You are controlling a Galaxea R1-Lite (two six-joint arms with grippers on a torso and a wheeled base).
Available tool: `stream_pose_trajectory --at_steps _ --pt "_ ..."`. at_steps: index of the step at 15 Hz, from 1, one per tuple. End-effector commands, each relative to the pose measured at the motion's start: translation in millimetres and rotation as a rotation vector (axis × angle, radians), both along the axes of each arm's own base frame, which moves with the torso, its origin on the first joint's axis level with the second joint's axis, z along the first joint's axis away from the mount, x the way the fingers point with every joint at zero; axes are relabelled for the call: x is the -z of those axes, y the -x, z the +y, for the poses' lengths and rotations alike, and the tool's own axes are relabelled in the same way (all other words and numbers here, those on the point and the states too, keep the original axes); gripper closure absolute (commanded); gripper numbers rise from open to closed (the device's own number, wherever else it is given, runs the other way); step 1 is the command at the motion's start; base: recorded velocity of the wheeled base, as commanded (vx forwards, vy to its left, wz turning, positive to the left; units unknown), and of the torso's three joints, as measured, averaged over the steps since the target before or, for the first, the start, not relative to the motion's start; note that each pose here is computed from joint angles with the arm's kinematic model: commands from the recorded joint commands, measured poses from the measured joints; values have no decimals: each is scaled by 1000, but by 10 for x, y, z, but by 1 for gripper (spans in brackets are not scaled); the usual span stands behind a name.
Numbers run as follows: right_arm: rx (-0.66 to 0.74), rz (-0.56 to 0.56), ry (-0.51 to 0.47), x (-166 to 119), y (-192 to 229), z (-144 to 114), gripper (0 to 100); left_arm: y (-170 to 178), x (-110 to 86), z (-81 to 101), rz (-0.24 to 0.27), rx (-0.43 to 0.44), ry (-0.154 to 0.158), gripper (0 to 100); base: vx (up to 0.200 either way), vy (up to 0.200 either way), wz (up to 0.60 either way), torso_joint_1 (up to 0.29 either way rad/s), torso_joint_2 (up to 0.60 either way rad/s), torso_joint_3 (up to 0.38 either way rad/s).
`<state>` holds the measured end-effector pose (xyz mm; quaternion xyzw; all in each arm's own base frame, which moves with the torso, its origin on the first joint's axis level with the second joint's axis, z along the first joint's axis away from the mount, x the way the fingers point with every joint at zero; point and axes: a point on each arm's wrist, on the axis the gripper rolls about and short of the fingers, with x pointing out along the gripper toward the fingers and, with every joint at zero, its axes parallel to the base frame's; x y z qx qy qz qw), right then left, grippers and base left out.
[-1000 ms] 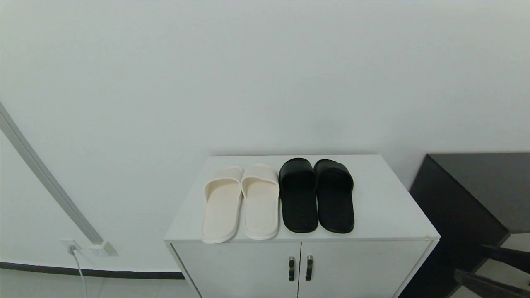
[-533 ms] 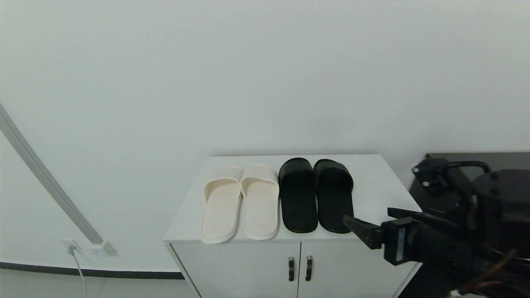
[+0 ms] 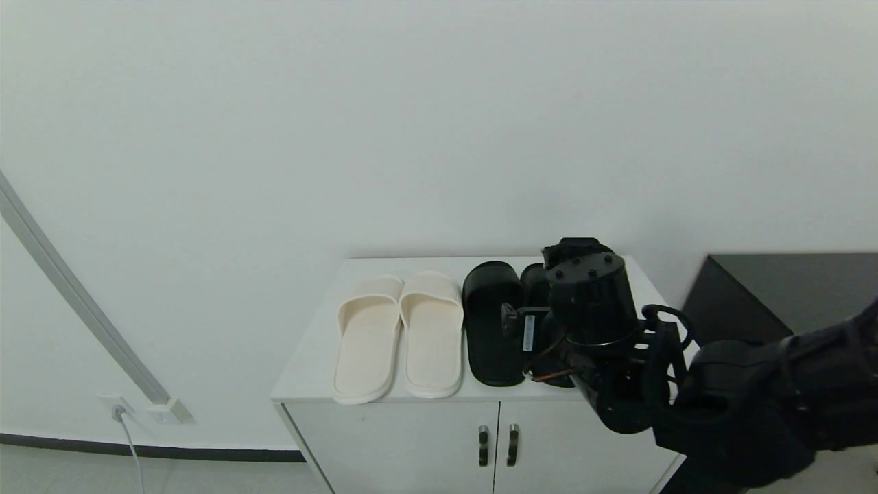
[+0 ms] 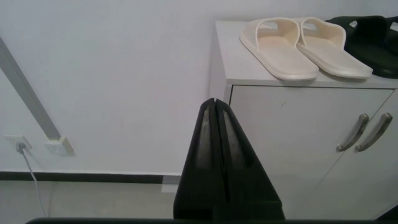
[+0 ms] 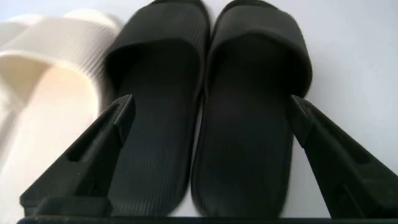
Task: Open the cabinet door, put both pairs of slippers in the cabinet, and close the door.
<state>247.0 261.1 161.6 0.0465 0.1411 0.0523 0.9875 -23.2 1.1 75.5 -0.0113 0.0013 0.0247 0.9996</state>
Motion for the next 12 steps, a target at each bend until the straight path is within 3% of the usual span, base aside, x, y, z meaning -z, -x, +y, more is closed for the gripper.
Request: stream_pose_trajectory --at_steps 1,11,12 --pt "26 19 41 246 -196 197 0 -1 0 0 1 -1 0 100 0 0 0 0 0 0" --pt "109 -15 58 354 -738 262 0 -1 0 0 1 0 0 100 0 0 0 0 0 0" --pt "112 -16 58 366 -761 266 100 -1 0 0 1 0 0 100 0 0 0 0 0 0"
